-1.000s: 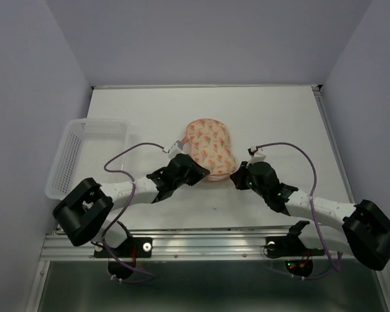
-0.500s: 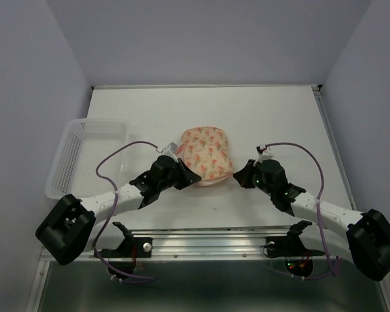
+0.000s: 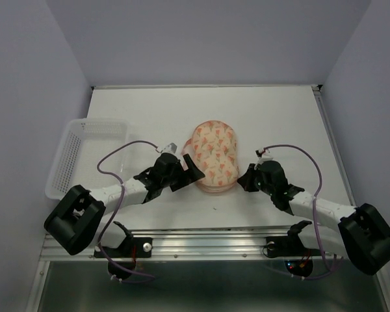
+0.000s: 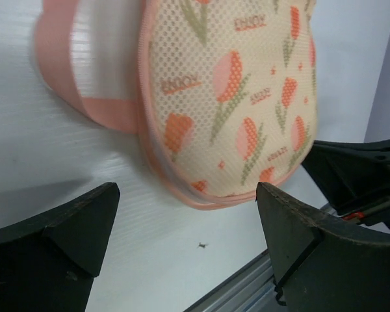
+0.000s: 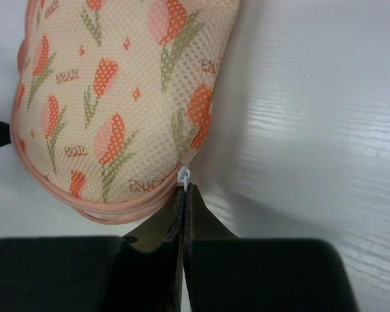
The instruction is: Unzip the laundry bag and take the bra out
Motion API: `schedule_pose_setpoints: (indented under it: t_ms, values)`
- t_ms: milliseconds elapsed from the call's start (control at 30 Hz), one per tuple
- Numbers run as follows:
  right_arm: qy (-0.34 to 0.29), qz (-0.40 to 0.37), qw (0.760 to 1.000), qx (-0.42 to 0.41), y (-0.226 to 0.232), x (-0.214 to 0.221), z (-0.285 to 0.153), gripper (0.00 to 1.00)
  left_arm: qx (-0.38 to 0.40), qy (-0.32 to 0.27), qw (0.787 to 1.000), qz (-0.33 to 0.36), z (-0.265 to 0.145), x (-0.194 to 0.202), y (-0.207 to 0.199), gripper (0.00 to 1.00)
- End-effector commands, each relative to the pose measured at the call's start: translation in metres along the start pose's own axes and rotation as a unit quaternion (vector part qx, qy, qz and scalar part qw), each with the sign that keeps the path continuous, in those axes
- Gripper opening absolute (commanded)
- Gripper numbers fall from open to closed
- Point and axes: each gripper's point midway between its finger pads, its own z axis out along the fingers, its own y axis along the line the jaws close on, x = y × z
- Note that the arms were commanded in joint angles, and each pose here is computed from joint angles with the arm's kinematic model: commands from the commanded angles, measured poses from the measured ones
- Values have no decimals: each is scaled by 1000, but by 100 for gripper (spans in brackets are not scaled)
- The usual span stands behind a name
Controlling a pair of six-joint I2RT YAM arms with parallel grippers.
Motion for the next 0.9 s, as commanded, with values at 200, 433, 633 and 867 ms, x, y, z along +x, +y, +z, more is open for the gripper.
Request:
schedule_pose_setpoints:
  t_ms: [200, 433, 633, 867]
  values:
    - [-3, -11, 998, -58, 44, -3, 13, 1, 56, -12, 997, -47, 6, 12, -59, 99]
    - [11, -33, 996, -85, 78, 7, 19, 1, 37, -4, 998, -51, 26, 19, -55, 99]
    - [14, -37, 995, -93, 87, 9, 20, 1, 33, 1, 998, -49, 31, 22, -52, 92]
    - [-2, -49, 998, -49, 68, 6, 18, 1, 4, -21, 999, -40, 32, 13, -36, 1]
